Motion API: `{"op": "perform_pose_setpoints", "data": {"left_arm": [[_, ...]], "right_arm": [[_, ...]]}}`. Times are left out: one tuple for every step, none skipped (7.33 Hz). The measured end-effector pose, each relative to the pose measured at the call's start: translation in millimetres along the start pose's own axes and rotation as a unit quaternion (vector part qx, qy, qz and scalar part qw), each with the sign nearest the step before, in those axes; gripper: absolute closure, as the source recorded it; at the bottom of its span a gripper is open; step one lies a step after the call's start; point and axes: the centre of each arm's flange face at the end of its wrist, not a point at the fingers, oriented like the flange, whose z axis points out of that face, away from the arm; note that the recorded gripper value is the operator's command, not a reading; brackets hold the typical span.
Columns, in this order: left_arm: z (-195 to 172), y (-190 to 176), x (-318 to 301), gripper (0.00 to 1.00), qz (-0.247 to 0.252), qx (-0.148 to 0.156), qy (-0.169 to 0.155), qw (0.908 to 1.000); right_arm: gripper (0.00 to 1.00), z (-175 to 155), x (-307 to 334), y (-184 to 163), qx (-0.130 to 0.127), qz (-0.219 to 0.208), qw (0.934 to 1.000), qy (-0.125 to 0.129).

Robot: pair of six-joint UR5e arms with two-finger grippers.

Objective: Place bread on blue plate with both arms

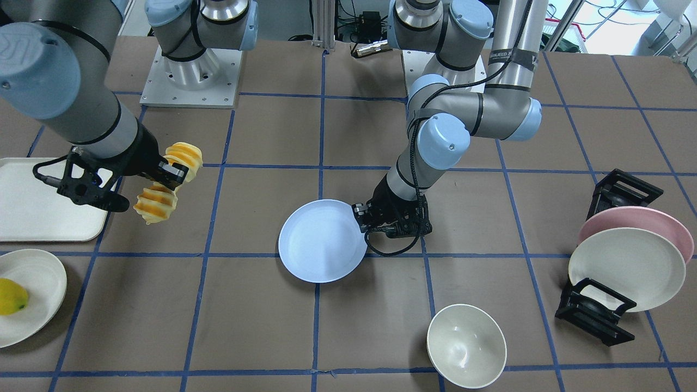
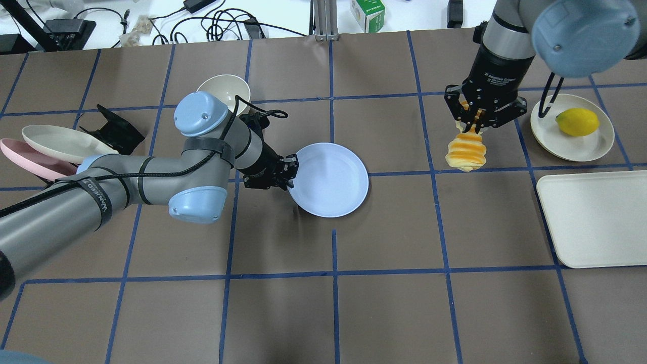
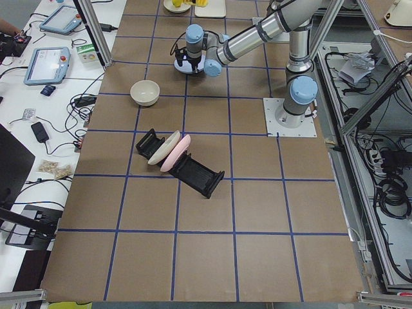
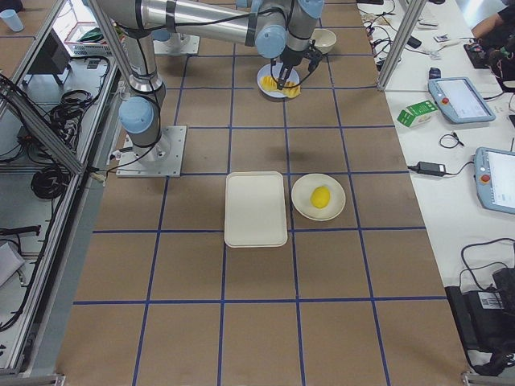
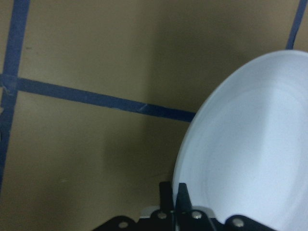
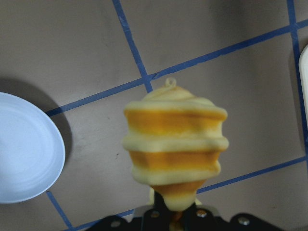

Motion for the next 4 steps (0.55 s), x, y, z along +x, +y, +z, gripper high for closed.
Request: {"op": "perform_pose_setpoints", "data": {"left_arm": [[-12,-8,10,0.0,0.013,0.033,-0.003,0.9993],[-36,-21,16,0.0,0.019,0.05,-0.024,0.9983],[-76,-38,21,0.0,0.035,0.052,-0.056,0.9965],[-125,-52,24,0.0,0.06,0.034,-0.091,0.9935]], "right_arm": [[1.0,7,-24,6,0.008,-0.002,1.0,0.001],[1.0,19,-55,14,0.012,-0.006,0.9999,0.005],[1.0,34,-89,24,0.016,-0.014,0.9997,0.008],[1.0,52,-122,33,0.026,-0.025,0.9993,0.008]]}}
